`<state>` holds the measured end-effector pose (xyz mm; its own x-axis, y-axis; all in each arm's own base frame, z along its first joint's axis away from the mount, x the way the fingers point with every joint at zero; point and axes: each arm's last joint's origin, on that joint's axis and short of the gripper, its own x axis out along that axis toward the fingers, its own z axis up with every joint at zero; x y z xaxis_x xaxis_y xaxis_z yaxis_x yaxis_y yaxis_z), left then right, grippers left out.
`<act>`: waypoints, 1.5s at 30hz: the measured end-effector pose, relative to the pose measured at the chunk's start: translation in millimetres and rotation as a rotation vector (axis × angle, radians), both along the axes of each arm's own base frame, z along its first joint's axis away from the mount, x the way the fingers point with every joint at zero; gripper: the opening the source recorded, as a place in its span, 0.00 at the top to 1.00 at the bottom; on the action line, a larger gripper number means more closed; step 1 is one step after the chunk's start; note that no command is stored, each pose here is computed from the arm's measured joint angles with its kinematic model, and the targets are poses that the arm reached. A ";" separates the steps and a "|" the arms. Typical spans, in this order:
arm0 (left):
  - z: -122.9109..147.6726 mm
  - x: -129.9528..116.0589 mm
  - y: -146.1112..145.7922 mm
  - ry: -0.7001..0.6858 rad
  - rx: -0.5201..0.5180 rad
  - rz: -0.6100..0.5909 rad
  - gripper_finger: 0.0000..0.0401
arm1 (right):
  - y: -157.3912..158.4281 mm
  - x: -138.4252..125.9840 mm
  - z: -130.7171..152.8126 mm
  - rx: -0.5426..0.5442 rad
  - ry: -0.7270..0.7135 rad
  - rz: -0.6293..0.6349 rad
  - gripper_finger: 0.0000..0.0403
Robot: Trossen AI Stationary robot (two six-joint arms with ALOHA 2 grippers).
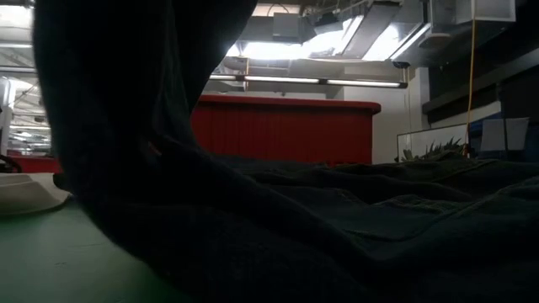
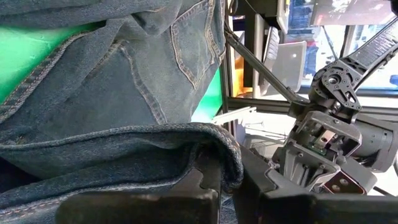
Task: Fold Laundry from Bin
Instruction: Fold the dark blue jeans
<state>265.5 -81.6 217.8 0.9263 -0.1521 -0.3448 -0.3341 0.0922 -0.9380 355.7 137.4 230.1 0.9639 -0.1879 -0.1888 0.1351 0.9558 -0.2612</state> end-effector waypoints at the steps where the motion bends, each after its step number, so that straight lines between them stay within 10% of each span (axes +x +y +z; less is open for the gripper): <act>1: 0.0 0.0 0.0 0.000 0.000 0.000 0.97 | 0.0 0.6 -1.7 -0.002 0.004 -0.001 0.52; 9: 0.8 0.3 0.0 -0.008 -0.003 0.003 0.97 | -2.6 2.7 -6.2 -0.013 0.016 -0.030 0.59; 18: 2.1 0.7 -0.1 -0.027 0.018 -0.002 0.97 | -0.4 2.8 -5.8 -0.001 0.019 0.032 0.97; 33: 29.8 13.2 6.2 -0.225 0.194 0.042 0.97 | 12.2 -31.8 28.1 -0.089 0.038 -0.093 0.96; 45: 41.1 92.8 16.5 -0.267 0.383 -0.058 0.97 | 22.5 -84.5 45.3 -0.050 0.144 -0.183 0.98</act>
<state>358.3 -65.1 258.9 0.9840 -0.1146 -0.1367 -0.0695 0.4599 -0.8853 271.2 159.9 275.4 0.8768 -0.3692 -0.3080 0.2625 0.9042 -0.3368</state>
